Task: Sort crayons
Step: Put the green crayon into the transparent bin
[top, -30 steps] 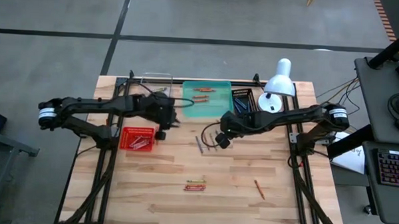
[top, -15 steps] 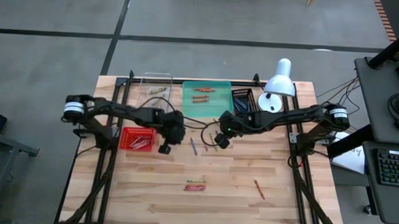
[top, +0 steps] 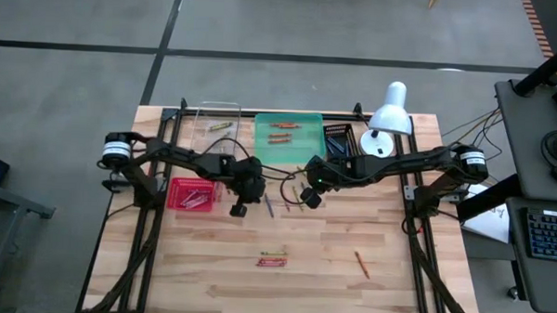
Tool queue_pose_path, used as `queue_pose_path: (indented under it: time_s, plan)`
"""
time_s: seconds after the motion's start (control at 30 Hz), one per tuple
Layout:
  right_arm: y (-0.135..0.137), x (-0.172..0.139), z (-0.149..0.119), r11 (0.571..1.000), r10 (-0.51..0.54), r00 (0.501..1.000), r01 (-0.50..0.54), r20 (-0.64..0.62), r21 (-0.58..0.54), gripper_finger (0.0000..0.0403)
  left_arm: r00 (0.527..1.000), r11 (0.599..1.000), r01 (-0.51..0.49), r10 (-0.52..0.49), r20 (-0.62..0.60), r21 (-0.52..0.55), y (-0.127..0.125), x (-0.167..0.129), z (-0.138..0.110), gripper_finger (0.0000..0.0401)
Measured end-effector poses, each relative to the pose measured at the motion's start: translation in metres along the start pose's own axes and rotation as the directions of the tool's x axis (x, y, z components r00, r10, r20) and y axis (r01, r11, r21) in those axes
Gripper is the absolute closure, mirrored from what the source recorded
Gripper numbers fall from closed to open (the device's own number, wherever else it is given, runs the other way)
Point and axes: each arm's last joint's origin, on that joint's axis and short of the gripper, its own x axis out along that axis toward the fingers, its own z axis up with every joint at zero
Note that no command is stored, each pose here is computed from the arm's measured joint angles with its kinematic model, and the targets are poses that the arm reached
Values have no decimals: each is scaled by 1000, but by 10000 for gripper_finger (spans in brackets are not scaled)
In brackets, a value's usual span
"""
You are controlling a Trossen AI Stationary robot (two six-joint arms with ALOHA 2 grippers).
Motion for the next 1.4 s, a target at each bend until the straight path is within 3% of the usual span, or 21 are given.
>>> queue_pose_path:
  time_s: [0.33, 0.57, 0.87, 1.1, 1.27, 1.4]
  plan:
    - [0, 0, 0, 1000, 0, 1000, 0, 1, -9, 394, 997, 999, -20, 22, 71, -28, 7, 21, 3, 401]
    - [0, 0, 0, 1000, 0, 1000, 0, 1, -2, 394, 984, 997, -71, 76, 164, -35, 11, 20, 12, 401]
    - [0, 0, 0, 1000, 1, 1000, -1, 1, 7, 394, 982, 996, -82, 88, 166, -39, 11, 15, 14, 401]
    - [4, -1, 0, 1000, 14, 1000, -13, 16, -27, 394, 966, 993, -113, 106, 235, 17, 5, -18, 26, 401]
    - [18, 1, 1, 982, 106, 986, -84, 131, -167, 394, 920, 984, -172, 147, 364, 37, -1, -61, 31, 401]
    - [28, 4, 0, 956, 193, 946, -122, 259, -267, 394, 864, 975, -219, 172, 473, 45, -11, -97, 29, 401]
